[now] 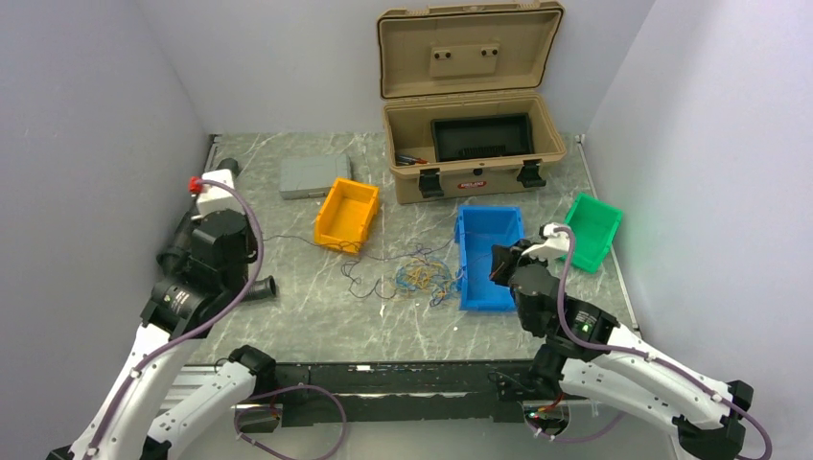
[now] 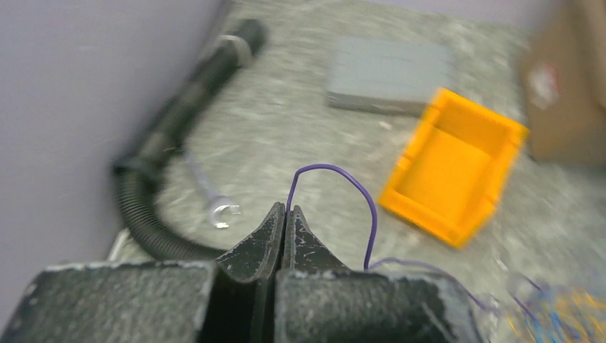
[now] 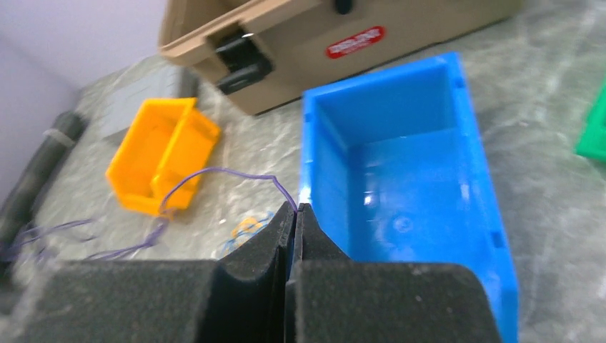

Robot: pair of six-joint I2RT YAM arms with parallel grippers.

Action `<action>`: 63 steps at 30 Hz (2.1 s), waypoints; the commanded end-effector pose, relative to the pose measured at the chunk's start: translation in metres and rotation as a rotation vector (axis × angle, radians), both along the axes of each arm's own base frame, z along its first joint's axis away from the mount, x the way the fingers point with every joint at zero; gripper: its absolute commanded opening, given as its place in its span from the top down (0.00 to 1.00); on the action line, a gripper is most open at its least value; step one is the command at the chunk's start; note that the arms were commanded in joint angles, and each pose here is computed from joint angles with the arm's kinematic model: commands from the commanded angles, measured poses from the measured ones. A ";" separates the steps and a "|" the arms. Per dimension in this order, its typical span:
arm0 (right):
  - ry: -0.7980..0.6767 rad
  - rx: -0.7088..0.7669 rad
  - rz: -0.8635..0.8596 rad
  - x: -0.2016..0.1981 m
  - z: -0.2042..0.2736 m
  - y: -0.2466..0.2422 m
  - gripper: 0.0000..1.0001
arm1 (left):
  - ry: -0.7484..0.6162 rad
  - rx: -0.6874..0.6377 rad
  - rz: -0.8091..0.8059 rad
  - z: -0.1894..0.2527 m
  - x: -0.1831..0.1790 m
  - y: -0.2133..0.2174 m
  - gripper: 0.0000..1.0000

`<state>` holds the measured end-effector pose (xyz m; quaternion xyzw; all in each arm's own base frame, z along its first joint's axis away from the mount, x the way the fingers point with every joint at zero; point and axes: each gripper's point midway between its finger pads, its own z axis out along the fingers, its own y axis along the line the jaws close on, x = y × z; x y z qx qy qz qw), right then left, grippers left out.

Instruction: Untangle the cables

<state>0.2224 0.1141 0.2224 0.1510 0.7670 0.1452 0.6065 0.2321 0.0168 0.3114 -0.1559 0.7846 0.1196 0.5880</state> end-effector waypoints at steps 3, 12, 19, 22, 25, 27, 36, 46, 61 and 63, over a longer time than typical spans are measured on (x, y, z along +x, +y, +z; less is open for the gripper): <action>-0.172 -0.006 0.377 -0.006 0.064 0.065 1.00 | -0.089 -0.086 -0.742 0.016 0.008 -0.123 1.00; -0.196 -0.035 0.581 -0.012 0.083 0.111 1.00 | -0.016 -0.125 -1.011 0.008 0.001 -0.171 0.91; -0.299 -0.032 0.668 -0.011 0.152 0.135 1.00 | 0.079 -0.227 -1.167 -0.011 -0.004 -0.205 0.20; -0.324 -0.036 0.695 -0.010 0.175 0.143 1.00 | 0.025 -0.287 -1.248 -0.003 -0.008 -0.223 0.10; -0.326 -0.048 0.707 -0.007 0.185 0.149 1.00 | -0.064 -0.319 -1.326 0.012 -0.015 -0.241 0.06; -0.323 -0.048 0.714 -0.007 0.187 0.153 1.00 | -0.119 -0.320 -1.382 0.023 -0.022 -0.254 0.05; -0.327 -0.001 0.766 -0.013 0.193 0.164 1.00 | -0.172 -0.316 -1.472 0.041 -0.026 -0.290 0.03; -0.423 0.055 0.770 -0.020 0.246 0.158 1.00 | -0.101 -0.386 -1.399 -0.032 0.003 -0.316 0.03; -0.658 0.061 0.506 -0.018 0.367 0.086 1.00 | 0.200 -0.421 -1.154 -0.173 0.034 -0.313 0.44; -0.673 0.062 0.465 -0.018 0.375 0.075 1.00 | 0.220 -0.404 -1.138 -0.182 0.033 -0.308 0.52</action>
